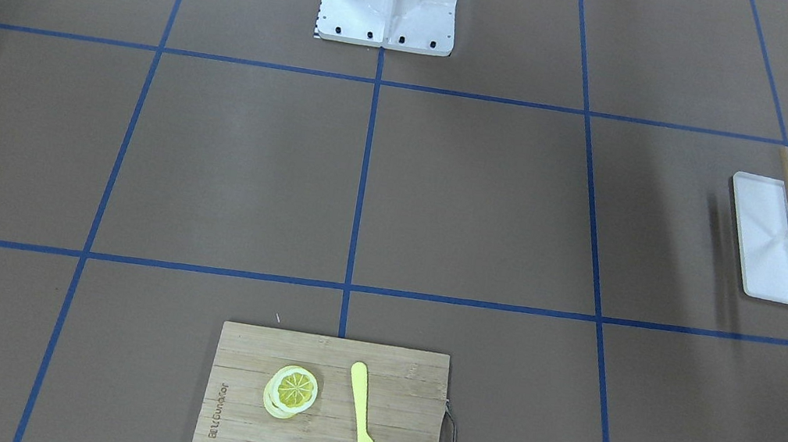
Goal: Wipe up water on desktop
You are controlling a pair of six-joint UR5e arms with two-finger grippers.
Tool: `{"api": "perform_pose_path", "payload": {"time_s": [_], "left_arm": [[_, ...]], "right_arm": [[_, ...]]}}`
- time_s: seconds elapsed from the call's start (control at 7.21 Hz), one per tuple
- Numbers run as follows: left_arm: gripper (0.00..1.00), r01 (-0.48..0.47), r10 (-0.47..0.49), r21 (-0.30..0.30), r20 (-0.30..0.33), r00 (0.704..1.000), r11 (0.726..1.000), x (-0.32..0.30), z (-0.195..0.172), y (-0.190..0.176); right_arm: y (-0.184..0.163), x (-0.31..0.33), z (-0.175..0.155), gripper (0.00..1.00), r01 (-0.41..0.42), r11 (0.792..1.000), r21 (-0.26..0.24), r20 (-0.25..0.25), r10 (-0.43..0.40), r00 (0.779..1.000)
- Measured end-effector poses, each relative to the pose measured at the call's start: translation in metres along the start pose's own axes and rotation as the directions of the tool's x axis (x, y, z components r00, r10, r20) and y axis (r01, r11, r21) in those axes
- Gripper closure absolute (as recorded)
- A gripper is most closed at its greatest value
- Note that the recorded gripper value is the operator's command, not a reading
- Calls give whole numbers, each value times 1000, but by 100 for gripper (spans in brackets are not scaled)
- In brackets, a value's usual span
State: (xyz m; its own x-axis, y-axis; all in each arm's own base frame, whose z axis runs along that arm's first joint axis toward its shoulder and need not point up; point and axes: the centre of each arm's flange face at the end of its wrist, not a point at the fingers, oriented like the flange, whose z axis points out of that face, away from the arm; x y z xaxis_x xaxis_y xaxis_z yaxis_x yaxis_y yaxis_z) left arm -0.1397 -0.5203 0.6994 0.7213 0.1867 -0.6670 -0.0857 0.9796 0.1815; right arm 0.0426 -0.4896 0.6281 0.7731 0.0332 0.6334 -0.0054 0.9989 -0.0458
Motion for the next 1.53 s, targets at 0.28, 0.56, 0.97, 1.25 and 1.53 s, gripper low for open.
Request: {"api": "perform_pose_path", "payload": {"time_s": [0.28,0.56,0.97,1.25,1.53], "left_arm": [[2,5,-5,-3,-2,1000,1000,0,1,0],[2,2,-2,-2,-1,1000,1000,-1,2,1],[2,4,-4,-3,-1,1000,1000,-3,4,2],[2,10,-10,-8,-2,1000,1000,-3,5,2],[2,16,-16,-15,-3,1000,1000,-5,10,9]], "right_arm": [[8,4,5,0,29,999,33,0,-29,1000],[17,8,9,0,87,991,105,0,-88,996],[18,8,8,0,102,987,124,0,-103,995],[16,6,6,0,108,986,131,0,-109,994],[14,4,3,0,112,984,136,0,-113,994]]}}
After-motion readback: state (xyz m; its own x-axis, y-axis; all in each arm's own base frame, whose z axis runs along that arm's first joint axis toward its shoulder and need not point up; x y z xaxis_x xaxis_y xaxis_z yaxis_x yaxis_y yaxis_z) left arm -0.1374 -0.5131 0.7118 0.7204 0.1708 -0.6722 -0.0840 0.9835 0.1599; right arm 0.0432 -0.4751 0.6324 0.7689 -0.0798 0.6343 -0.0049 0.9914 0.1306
